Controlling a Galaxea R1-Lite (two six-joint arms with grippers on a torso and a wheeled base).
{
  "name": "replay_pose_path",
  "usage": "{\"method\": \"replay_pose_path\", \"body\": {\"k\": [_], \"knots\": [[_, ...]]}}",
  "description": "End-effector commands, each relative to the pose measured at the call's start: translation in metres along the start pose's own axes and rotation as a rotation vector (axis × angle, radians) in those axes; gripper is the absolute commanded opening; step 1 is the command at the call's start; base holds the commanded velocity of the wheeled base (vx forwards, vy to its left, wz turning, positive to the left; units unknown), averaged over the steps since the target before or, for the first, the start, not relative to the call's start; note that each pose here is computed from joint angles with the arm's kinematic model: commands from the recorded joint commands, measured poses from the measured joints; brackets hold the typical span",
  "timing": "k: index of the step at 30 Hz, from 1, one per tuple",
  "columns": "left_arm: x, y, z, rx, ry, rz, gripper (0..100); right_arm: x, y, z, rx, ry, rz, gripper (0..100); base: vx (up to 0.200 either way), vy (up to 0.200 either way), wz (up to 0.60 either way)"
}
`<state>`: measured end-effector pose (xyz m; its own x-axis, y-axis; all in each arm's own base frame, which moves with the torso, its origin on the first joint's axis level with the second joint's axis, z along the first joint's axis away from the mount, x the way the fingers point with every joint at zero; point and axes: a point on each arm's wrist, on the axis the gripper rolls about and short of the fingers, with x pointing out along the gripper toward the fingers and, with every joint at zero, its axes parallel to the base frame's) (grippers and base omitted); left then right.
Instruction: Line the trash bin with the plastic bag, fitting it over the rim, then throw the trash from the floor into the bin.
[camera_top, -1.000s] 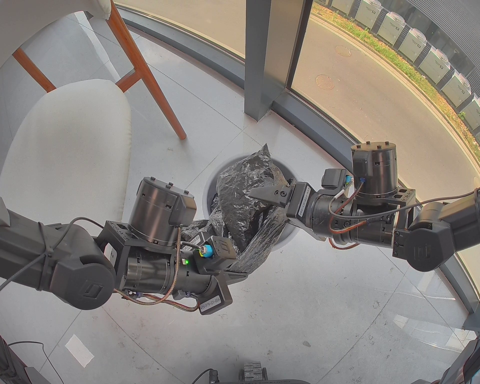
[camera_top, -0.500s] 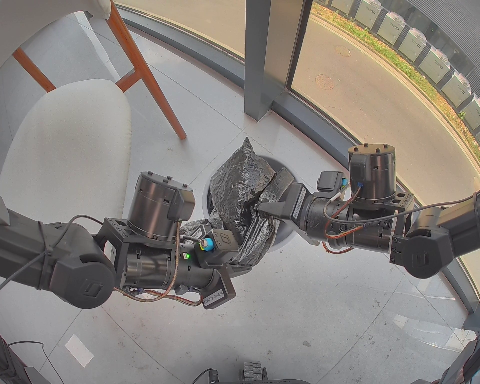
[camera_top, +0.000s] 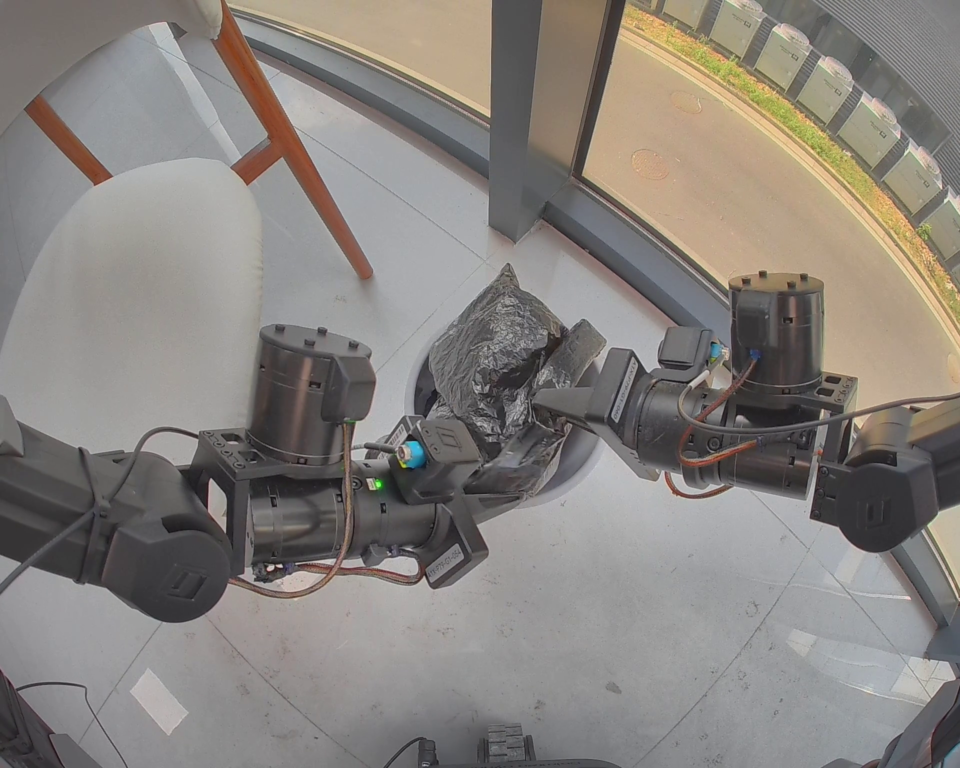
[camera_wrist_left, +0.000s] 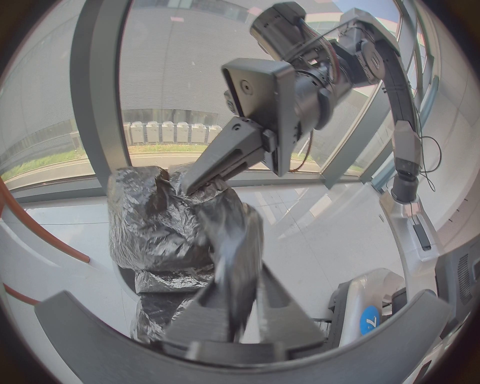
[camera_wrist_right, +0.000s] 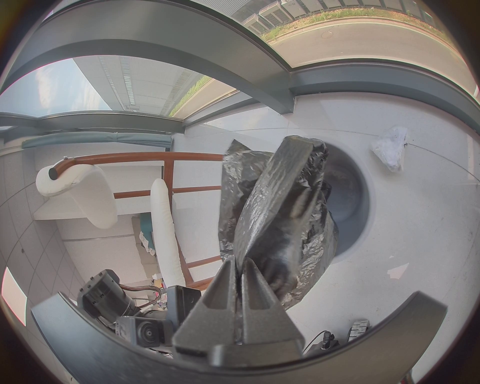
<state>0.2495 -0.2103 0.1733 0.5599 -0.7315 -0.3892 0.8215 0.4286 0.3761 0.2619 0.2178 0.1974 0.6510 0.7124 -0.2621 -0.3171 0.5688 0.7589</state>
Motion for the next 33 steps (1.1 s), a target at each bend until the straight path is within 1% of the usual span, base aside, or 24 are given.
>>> {"method": "replay_pose_path", "body": {"k": [1, 6, 9, 12, 14, 16, 20, 21, 24, 26, 27, 29, 33], "knots": [[0.003, 0.000, -0.004, -0.016, 0.014, 0.017, 100, -0.004, 0.007, 0.008, -0.005, -0.030, 0.026, 0, 0.000, 0.000, 0.00], [-0.001, 0.002, 0.001, -0.060, -0.010, 0.034, 100, -0.001, 0.012, 0.014, -0.009, -0.048, 0.045, 0, 0.000, 0.000, 0.00], [-0.002, 0.004, 0.003, -0.068, -0.011, 0.061, 100, 0.002, 0.014, 0.016, -0.010, -0.053, 0.050, 0, 0.000, 0.000, 0.00], [-0.008, 0.006, 0.010, -0.072, -0.002, 0.139, 100, 0.005, 0.018, 0.018, -0.012, -0.054, 0.057, 0, 0.000, 0.000, 0.00], [-0.006, 0.004, 0.011, -0.087, 0.005, 0.158, 100, 0.008, 0.019, 0.018, -0.012, -0.060, 0.054, 0, 0.000, 0.000, 0.00], [-0.003, -0.002, 0.013, -0.099, 0.009, 0.154, 100, 0.009, 0.021, 0.017, -0.014, -0.076, 0.044, 0, 0.000, 0.000, 0.00], [-0.002, -0.001, 0.013, -0.103, 0.013, 0.168, 100, 0.010, 0.020, 0.017, -0.012, -0.084, 0.034, 0, 0.000, 0.000, 0.00], [0.002, 0.001, 0.011, -0.105, 0.023, 0.179, 100, 0.009, 0.021, 0.017, -0.013, -0.083, 0.036, 0, 0.000, 0.000, 0.00], [0.015, 0.002, 0.005, -0.112, 0.050, 0.176, 100, 0.008, 0.021, 0.017, -0.012, -0.085, 0.038, 0, 0.000, 0.000, 0.00], [0.017, 0.002, 0.005, -0.112, 0.050, 0.179, 100, 0.008, 0.021, 0.017, -0.012, -0.085, 0.038, 0, 0.000, 0.000, 0.00], [0.021, 0.007, 0.003, -0.113, 0.043, 0.193, 0, 0.007, 0.022, 0.017, -0.012, -0.087, 0.041, 0, 0.000, 0.000, 0.00], [0.024, 0.012, 0.000, -0.119, 0.032, 0.214, 0, 0.007, 0.022, 0.017, -0.010, -0.086, 0.040, 0, 0.000, 0.000, 0.00], [0.027, 0.013, -0.005, -0.122, 0.038, 0.218, 0, 0.006, 0.022, 0.017, -0.010, -0.086, 0.040, 0, 0.000, 0.000, 0.00]]}}
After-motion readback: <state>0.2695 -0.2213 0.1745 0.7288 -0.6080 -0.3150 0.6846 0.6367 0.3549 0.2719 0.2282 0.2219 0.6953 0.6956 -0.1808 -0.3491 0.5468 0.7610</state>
